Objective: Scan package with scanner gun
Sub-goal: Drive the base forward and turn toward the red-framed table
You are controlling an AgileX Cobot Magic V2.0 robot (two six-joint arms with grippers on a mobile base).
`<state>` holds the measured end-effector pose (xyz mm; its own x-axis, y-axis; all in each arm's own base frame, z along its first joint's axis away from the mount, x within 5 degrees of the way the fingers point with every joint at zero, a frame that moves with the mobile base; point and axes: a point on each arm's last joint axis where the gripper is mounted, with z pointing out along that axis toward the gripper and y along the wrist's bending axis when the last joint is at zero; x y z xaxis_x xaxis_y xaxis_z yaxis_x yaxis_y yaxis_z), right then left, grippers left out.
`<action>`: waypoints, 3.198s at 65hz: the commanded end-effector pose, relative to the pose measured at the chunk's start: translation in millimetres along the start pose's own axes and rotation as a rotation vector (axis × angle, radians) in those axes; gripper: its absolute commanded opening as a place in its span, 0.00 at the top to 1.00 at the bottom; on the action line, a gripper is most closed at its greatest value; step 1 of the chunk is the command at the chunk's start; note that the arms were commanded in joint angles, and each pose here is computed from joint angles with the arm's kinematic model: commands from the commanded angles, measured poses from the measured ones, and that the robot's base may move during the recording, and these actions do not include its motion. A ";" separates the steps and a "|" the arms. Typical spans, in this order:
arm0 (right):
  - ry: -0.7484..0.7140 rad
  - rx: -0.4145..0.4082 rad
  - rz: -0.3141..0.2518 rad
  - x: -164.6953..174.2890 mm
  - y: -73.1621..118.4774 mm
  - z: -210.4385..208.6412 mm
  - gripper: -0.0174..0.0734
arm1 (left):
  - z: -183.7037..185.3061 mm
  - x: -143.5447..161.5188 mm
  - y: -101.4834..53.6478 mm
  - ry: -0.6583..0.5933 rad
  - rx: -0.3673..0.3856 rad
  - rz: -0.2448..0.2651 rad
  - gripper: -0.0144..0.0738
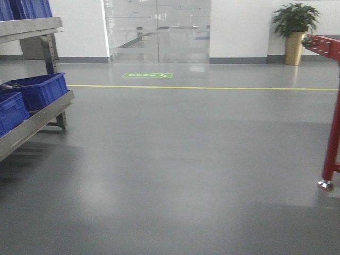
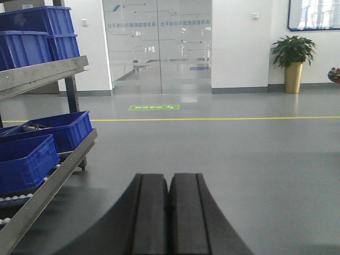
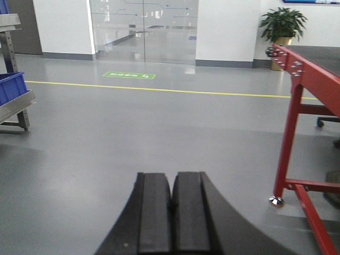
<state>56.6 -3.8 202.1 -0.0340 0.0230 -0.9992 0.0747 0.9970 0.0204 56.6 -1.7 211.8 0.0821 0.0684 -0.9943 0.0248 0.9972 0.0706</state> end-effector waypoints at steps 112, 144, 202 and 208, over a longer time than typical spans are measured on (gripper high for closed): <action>-0.025 0.001 -0.003 -2.2 -0.1 -0.3 0.98 | -0.4 -3.1 -0.1 -0.025 0.003 -0.009 0.96; -0.025 0.002 -0.003 -2.2 -0.2 -0.3 0.98 | -0.4 -3.1 -0.1 -0.025 0.003 -0.009 0.96; -0.025 0.002 -0.003 -2.2 -0.2 -0.3 0.98 | -0.4 -3.1 -0.1 -0.025 0.003 -0.009 0.96; -0.025 0.002 -0.003 -2.2 -0.2 -0.3 0.98 | -0.4 -3.1 -0.1 -0.025 0.003 -0.009 0.96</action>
<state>56.6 -3.8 202.1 -0.0340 0.0230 -0.9992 0.0747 0.9970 0.0204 56.6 -1.7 211.8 0.0821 0.0684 -0.9943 0.0248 0.9972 0.0706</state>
